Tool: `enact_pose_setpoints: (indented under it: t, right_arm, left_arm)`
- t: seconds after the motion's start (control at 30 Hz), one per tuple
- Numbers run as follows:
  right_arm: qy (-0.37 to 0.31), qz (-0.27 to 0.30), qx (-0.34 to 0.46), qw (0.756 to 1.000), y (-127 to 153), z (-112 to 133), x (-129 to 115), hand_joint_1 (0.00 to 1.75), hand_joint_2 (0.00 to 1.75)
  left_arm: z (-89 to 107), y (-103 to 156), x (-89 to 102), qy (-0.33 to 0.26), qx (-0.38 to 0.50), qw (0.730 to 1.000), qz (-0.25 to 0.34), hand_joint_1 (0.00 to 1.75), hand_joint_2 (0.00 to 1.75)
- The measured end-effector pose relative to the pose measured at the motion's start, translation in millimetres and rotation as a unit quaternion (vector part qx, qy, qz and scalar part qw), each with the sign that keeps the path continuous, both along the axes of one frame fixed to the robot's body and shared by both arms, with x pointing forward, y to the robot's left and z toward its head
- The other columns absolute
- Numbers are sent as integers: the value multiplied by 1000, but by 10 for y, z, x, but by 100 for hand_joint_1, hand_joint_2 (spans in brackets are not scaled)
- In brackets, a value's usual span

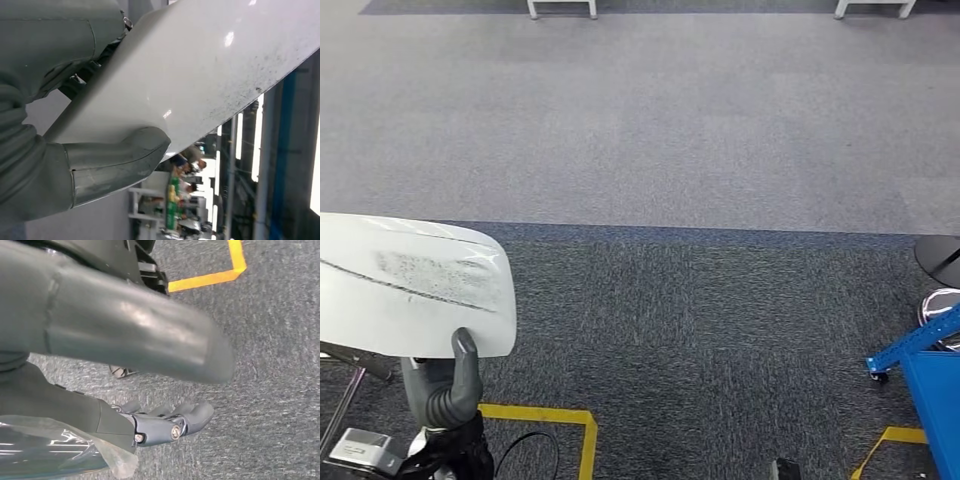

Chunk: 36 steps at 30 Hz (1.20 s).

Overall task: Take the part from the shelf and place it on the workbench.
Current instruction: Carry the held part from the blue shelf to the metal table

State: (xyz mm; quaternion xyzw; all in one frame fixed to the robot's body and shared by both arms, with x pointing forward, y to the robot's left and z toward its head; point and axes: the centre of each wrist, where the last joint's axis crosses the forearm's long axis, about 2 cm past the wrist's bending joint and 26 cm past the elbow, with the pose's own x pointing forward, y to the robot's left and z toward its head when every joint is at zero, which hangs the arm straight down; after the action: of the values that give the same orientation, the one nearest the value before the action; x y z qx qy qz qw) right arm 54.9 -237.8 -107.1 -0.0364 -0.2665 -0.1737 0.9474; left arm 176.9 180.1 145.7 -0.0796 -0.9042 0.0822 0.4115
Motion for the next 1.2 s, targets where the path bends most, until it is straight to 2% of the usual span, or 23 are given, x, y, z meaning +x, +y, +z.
enact_pose_setpoints:
  t: [0.4, 0.63, 0.9, 1.2]
  right_arm:
    - [20, 2, 1, 1000, 17, -3, -37, 0, 0]
    - [3, 43, 12, 999, 54, 11, 39, 0, 0]
    - [-4, 67, 2, 998, 55, 19, 94, 0, 0]
    - [-7, 65, 9, 998, 74, 33, 169, 0, 0]
  left_arm:
    - [-94, 31, -114, 28, 11, 999, 36, 175, 175]
    - [-89, 100, -197, 35, 12, 997, 70, 175, 175]
    - [-62, 162, -162, 29, 14, 995, 91, 175, 175]
    - [-25, 193, -96, 17, 33, 993, 112, 175, 175]
